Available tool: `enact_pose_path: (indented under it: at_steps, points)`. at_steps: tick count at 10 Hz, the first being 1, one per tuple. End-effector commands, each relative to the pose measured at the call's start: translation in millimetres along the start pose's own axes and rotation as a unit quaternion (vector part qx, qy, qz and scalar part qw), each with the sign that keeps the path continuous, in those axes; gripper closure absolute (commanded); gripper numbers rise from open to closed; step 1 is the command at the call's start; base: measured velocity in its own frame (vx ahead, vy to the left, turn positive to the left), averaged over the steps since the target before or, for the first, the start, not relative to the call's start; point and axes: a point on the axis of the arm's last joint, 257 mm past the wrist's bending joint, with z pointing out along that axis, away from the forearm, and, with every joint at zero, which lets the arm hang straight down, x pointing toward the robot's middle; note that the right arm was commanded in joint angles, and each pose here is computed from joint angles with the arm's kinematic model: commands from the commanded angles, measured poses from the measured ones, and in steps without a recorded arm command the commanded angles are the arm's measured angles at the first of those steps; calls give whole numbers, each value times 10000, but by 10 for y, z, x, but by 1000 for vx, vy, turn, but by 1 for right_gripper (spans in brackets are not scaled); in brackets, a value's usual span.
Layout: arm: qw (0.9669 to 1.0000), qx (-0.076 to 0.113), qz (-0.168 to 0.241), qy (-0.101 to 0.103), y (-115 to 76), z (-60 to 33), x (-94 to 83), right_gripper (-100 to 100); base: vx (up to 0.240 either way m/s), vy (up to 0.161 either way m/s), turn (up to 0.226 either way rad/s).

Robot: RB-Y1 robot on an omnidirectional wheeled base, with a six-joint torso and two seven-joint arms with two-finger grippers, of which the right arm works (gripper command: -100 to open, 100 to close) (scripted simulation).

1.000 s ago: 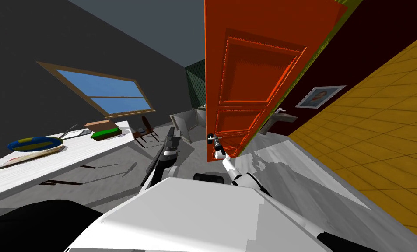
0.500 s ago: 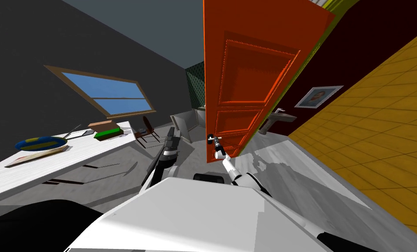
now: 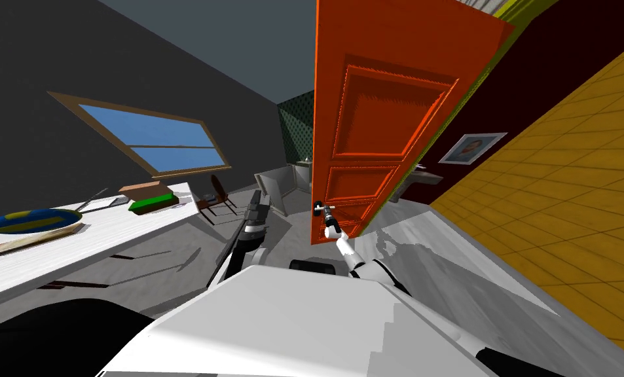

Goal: Push the door open

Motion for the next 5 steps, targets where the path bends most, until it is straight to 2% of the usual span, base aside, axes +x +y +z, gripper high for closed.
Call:
enact_pose_path:
  at_steps: [1,5]
  points:
    - [9998,-78,-38,-153,86,50,-187,100,134,158,-62]
    - [9995,-89,51,-302,97,58,-293,100,140,123,-55]
